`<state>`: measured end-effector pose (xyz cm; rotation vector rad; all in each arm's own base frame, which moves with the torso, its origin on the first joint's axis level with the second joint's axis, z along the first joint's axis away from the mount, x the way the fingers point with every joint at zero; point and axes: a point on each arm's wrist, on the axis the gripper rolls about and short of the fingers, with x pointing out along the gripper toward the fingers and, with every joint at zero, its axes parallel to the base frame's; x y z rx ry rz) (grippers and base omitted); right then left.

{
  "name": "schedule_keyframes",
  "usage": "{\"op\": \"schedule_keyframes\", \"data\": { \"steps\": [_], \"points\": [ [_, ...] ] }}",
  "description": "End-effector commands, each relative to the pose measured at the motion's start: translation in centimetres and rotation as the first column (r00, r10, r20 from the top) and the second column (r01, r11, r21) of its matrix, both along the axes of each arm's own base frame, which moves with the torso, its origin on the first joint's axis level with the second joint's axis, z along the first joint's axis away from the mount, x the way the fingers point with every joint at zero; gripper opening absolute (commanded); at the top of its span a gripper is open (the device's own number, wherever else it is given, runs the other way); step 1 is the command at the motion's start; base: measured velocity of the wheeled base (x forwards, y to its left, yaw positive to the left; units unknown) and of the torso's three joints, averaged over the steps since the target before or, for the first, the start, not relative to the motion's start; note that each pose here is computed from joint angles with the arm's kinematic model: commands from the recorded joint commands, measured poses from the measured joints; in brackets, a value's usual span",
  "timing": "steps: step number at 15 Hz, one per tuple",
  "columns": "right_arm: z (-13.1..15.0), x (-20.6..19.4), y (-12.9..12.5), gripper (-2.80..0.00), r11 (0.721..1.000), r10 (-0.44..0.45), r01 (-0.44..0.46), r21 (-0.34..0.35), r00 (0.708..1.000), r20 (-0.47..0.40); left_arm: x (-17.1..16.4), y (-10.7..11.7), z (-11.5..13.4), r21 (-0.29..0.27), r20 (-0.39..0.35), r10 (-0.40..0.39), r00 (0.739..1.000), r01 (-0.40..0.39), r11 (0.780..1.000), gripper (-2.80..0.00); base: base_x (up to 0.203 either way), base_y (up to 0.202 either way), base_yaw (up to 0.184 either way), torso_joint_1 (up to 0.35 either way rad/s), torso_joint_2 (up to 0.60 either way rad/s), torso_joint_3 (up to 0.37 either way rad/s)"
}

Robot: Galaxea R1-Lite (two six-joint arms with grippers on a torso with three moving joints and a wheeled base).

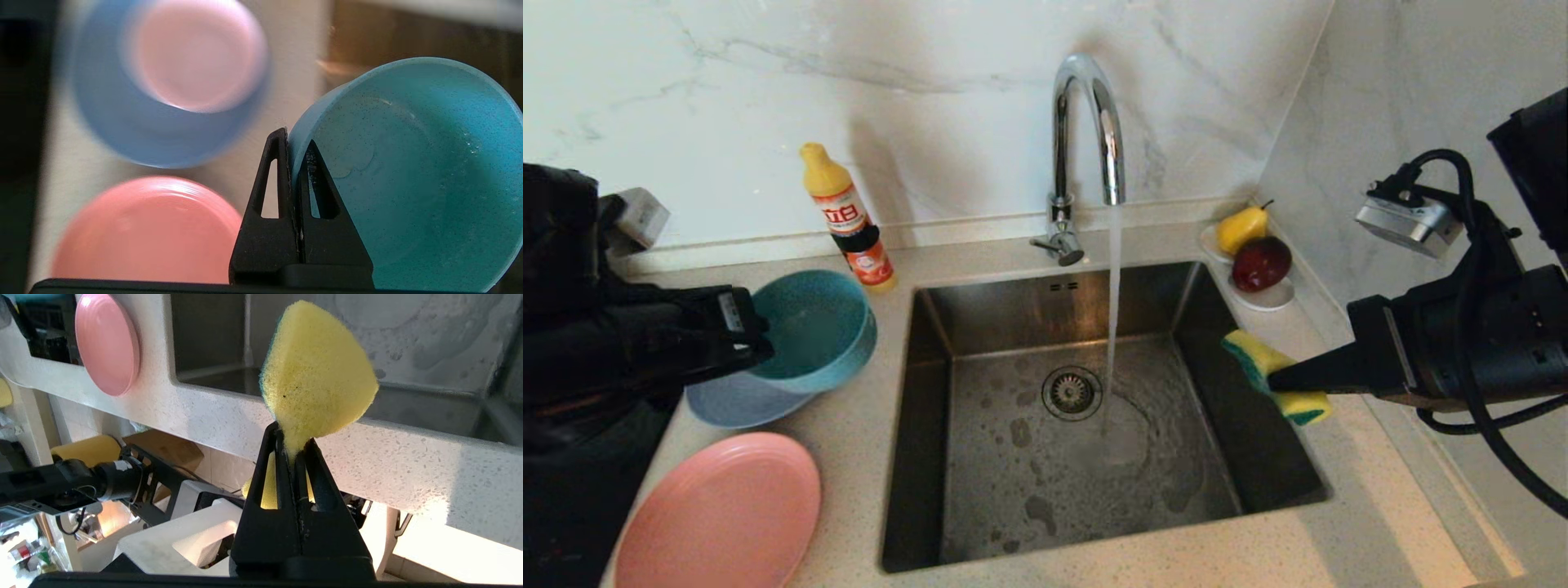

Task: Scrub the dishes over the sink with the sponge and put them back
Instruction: Place the bowl on the table

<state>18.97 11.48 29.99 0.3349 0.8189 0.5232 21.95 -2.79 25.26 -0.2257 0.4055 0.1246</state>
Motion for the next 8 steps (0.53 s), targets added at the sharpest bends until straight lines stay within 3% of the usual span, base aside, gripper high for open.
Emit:
{"op": "schedule_keyframes", "data": {
  "steps": [1, 3, 5, 8],
  "points": [
    [-0.5, 0.2, 0.1, -2.8, 1.0, -0.001, 0.001, -0.006, 1.0, -0.015, 0.9, 3.1, 0.7, -0.03, 0.016, 0.136, 0.991, -0.135, 0.99, -2.8, 0.0, 0.0, 0.0, 0.0, 0.0, 0.0],
    [-0.9, 0.4, 0.2, -2.8, 1.0, 0.001, -0.002, -0.013, 1.0, -0.025, 1.5, 5.8, 0.7, -0.08, 0.016, 0.261, 0.965, -0.259, 0.963, -2.8, 0.0, 0.0, 0.0, 0.0, 0.0, 0.0],
    [-1.0, 0.7, 0.4, -2.8, 1.0, 0.002, -0.003, -0.014, 1.0, -0.024, 1.8, 8.6, 0.9, -0.116, 0.017, 0.377, 0.926, -0.372, 0.921, -2.8, 0.0, 0.0, 0.0, 0.0, 0.0, 0.0],
    [-1.3, 0.4, 0.2, -2.8, 1.0, 0.001, -0.002, -0.017, 0.999, -0.032, 2.2, 13.1, 0.1, -0.142, -0.01, 0.532, 0.847, -0.528, 0.837, -2.8, 0.0, 0.0, 0.0, 0.0, 0.0, 0.0]
  ]
}}
